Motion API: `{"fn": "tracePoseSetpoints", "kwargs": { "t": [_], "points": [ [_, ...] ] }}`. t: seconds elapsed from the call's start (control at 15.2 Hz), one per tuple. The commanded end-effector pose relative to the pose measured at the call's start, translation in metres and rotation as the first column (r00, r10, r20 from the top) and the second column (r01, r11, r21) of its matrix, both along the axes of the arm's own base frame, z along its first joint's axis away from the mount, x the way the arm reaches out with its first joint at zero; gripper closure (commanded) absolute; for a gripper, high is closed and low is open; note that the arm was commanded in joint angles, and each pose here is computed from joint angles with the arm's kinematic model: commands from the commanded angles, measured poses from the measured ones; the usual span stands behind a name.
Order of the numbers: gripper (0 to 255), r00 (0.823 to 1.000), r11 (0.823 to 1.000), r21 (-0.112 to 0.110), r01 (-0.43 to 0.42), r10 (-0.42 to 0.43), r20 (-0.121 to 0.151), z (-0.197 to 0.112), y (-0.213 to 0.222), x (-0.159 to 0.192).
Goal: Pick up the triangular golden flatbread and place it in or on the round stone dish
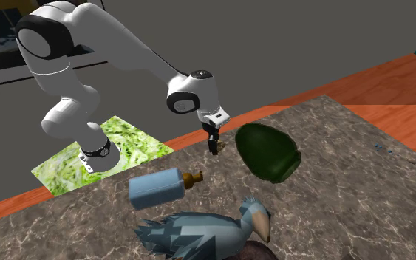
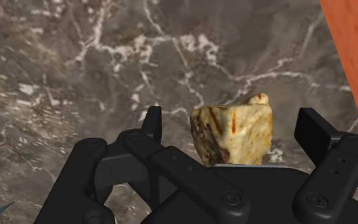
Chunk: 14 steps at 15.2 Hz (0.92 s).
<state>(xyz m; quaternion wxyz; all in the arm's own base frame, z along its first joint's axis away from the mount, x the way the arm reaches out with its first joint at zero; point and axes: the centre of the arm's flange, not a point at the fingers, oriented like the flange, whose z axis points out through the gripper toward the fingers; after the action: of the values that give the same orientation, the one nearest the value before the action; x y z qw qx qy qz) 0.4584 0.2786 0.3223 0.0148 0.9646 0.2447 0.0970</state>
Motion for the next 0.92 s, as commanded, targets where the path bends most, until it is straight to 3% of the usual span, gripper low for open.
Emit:
{"fn": "tracePoseSetpoints", "kwargs": {
  "t": [0.0,0.4,0.46,0.86],
  "points": [
    [0,1.0,1.0,0.001,0.0,0.0,0.001,-0.0038,0.001,0.0003],
    [0,1.0,1.0,0.001,0.0,0.0,0.001,-0.0038,0.001,0.0003],
    [255,1.0,1.0,0.001,0.0,0.0,0.001,-0.0038,0.001,0.0003],
    [255,1.0,1.0,0.001,0.0,0.0,0.001,-0.0038,0.001,0.0003]
  ]
}}
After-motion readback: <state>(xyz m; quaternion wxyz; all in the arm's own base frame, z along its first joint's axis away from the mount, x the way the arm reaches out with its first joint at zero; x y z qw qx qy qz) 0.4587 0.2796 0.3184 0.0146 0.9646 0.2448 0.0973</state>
